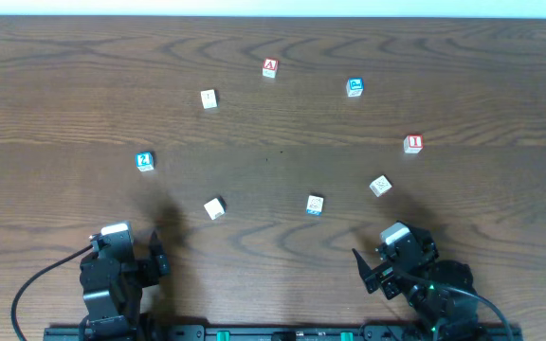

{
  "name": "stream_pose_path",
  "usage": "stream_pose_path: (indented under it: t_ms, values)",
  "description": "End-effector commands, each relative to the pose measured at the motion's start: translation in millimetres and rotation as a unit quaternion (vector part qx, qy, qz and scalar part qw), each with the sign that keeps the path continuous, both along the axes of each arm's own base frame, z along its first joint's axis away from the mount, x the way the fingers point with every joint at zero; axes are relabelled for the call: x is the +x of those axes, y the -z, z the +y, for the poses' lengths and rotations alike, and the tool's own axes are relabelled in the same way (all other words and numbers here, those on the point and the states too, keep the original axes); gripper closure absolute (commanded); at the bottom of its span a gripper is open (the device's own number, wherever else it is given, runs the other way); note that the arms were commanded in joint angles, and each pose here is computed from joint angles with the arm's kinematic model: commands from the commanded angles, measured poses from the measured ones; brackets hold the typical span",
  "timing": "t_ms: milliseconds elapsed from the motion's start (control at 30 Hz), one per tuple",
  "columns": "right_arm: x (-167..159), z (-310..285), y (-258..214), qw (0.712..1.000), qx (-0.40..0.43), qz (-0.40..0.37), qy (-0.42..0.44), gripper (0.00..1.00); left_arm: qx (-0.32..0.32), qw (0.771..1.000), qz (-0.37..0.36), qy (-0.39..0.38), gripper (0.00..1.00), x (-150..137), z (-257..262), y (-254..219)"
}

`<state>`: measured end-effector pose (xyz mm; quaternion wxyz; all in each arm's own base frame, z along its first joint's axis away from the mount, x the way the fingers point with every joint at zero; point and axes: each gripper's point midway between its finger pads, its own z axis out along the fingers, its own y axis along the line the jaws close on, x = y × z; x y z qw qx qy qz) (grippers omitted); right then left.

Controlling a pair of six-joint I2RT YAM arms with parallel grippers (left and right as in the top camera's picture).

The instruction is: Spell out Ai2

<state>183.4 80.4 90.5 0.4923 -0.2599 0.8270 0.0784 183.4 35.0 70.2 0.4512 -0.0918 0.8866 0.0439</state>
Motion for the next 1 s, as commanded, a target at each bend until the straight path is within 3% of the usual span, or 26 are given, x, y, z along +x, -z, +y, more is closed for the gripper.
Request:
stream_pose_path:
  t_ms: [0,67,133,233,400,667,967]
  values:
    - [2,2,-3,1.000,0.005,-0.011,-0.003,0.01,0.007,1.000,0.010,0.000,0.05,-2,2,7]
    - [5,8,-14,0.999,0.044,-0.018,-0.003,0.01,0.007,1.000,0.010,0.000,0.05,-2,2,7]
    - [9,14,-28,0.990,0.140,-0.002,0.031,0.01,0.007,1.000,0.010,0.000,0.05,-2,2,7]
    - [10,14,-32,0.951,0.281,0.068,0.107,0.01,0.007,1.000,0.010,0.000,0.05,-2,2,7]
    - [16,16,-47,0.914,0.372,0.086,0.138,0.01,0.007,1.000,0.010,0.000,0.05,-2,2,7]
    - [43,-27,-87,0.887,0.396,-0.046,0.234,0.01,0.007,1.000,0.010,0.000,0.05,-2,2,7]
    - [66,-55,-93,0.875,0.373,-0.063,0.302,0.01,0.007,1.000,0.010,0.000,0.05,-2,2,7]
